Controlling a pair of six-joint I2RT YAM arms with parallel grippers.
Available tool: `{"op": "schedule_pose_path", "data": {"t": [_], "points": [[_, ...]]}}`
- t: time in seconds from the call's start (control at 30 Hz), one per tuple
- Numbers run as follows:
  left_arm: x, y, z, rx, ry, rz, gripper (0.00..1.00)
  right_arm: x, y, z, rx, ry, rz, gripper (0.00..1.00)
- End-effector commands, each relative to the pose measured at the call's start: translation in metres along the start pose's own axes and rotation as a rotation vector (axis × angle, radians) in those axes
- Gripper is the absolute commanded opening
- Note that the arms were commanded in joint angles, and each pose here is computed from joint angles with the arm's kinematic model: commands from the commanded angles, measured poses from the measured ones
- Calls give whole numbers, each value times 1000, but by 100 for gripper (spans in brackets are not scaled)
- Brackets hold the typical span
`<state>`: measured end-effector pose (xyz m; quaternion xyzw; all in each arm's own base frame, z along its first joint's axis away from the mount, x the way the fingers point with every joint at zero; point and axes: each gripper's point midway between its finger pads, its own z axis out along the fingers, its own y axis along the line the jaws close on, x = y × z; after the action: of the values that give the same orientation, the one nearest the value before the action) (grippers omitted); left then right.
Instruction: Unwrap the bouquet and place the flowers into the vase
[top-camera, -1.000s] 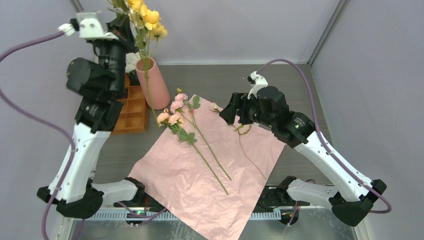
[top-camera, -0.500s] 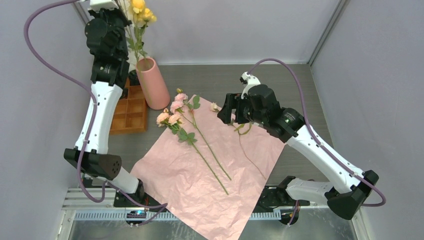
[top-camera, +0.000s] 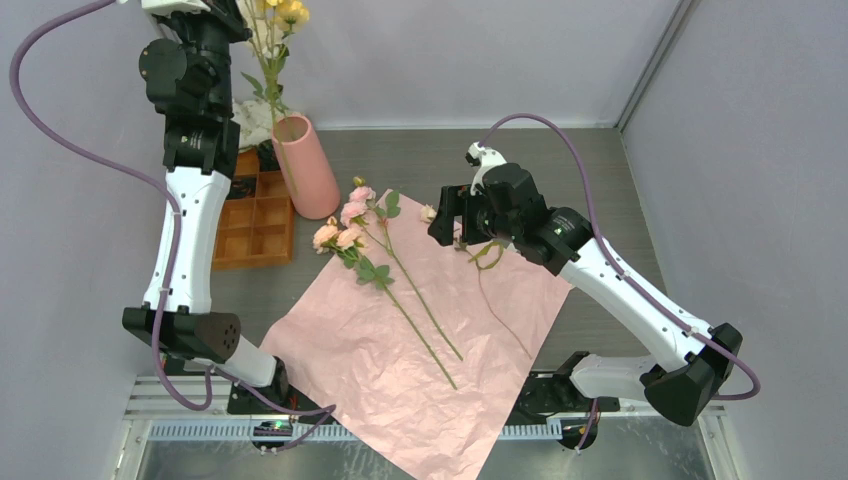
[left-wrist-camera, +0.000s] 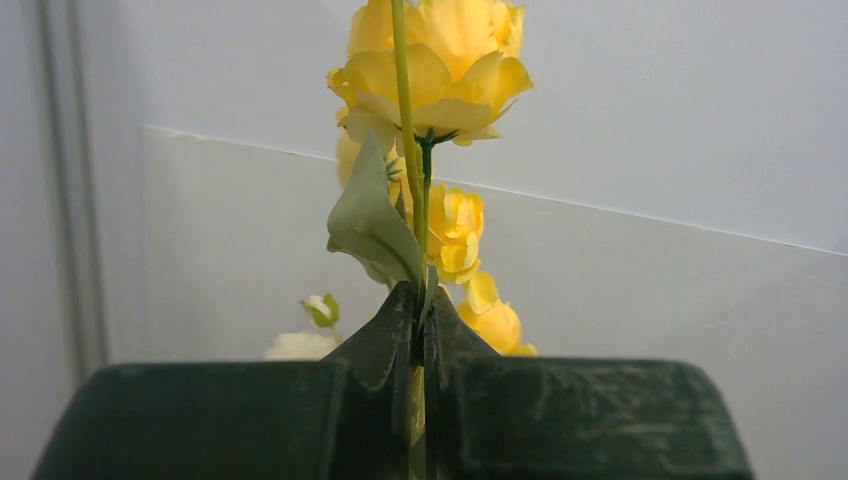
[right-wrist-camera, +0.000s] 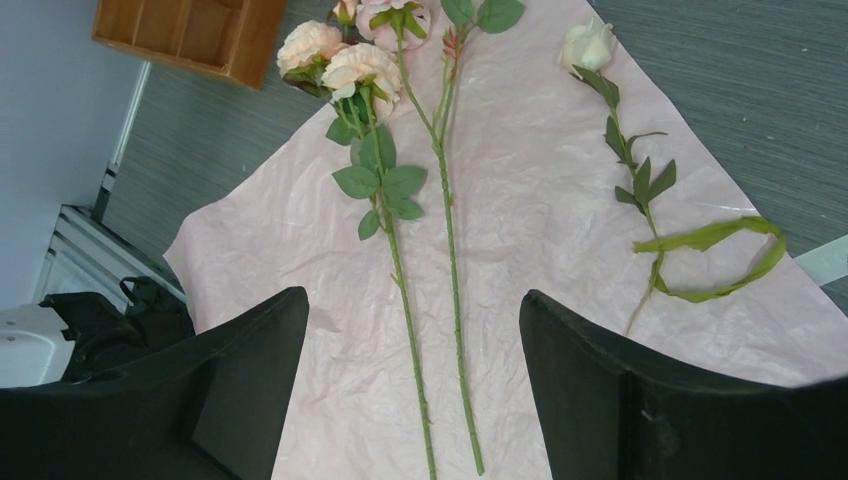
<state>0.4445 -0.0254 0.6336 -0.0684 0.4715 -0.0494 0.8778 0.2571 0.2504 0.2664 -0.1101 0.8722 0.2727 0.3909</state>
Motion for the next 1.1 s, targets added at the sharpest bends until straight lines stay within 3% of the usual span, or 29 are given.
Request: {"op": "schedule_pose_path", "data": {"t": [0.0,0.2,0.5,0.83,1.07], "points": [[-72,-40,-32,200,-112,-184,0,-33,23,-7,-85,-97,-16,83],[-85,-75,-74,396,-73,-442,0,-52,66,-18,-305,-155,22,83],[-47,-94,-103,504,33,-737,0,-89,140,-63,-747,-283,152,81],[-34,-98,-124,522,63,-917,0,-117,171,-34,-890,-314,220,66],[-31,-110,-137,546,95,-951,0,-125,188,-16,-915,-314,206,65]]}}
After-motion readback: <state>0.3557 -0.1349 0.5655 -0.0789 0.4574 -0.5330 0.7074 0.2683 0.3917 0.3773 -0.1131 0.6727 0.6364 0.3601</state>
